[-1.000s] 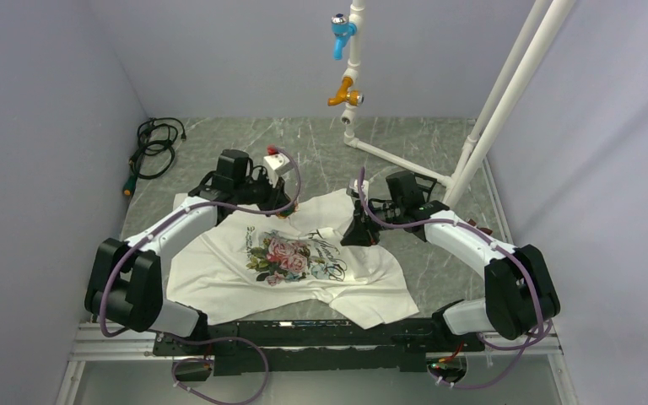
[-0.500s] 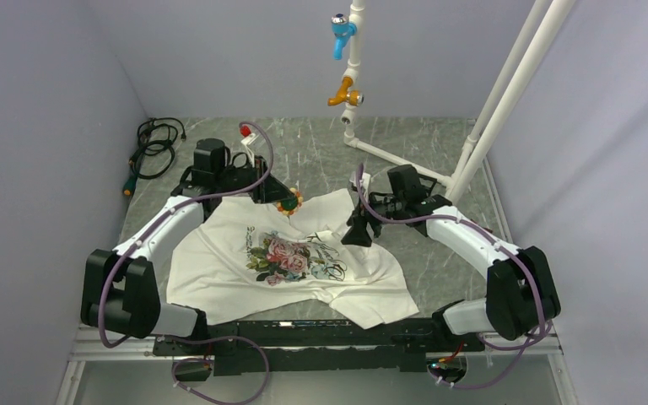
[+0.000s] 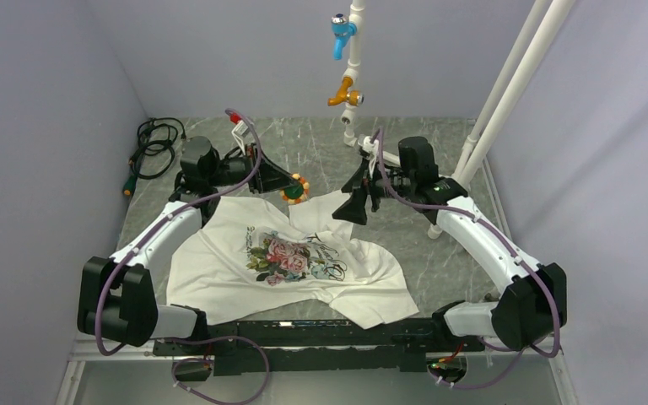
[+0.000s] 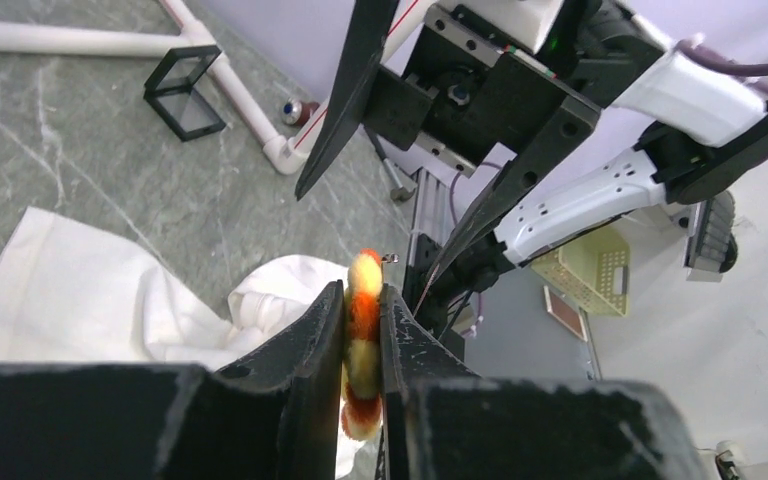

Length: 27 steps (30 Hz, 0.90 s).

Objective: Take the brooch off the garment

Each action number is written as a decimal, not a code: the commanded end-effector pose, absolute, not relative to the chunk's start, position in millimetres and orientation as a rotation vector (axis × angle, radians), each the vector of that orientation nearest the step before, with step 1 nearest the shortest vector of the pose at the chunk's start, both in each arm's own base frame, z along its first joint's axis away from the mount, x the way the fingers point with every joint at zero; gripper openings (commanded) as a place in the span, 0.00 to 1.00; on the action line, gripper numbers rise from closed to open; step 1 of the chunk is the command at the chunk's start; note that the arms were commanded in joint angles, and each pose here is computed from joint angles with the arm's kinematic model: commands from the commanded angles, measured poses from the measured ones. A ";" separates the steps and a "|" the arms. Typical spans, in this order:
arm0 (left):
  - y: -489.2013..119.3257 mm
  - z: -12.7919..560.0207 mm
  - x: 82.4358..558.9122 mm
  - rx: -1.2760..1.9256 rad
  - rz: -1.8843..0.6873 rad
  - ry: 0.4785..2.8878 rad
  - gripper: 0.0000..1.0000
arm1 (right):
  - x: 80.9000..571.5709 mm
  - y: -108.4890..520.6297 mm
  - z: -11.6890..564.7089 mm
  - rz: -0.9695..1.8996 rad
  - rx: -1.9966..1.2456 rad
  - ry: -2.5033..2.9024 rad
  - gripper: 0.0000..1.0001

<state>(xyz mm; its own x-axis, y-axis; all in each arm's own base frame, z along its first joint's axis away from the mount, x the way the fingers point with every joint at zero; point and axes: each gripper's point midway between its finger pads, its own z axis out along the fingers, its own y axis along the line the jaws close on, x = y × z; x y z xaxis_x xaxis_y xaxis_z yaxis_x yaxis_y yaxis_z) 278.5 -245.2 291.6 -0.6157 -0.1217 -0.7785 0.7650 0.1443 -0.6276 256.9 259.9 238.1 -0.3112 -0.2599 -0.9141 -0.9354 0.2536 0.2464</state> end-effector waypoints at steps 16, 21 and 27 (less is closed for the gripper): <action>-259.5 316.1 260.3 0.689 -1.680 1.556 0.00 | 264.5 309.6 308.5 1.442 -0.939 1.651 0.79; -261.4 317.5 264.2 0.718 -1.698 1.521 0.00 | 267.7 317.1 310.1 1.502 -0.942 1.668 0.67; -263.2 326.5 266.3 0.697 -1.764 1.481 0.00 | 267.7 321.9 314.0 1.581 -0.928 1.678 0.60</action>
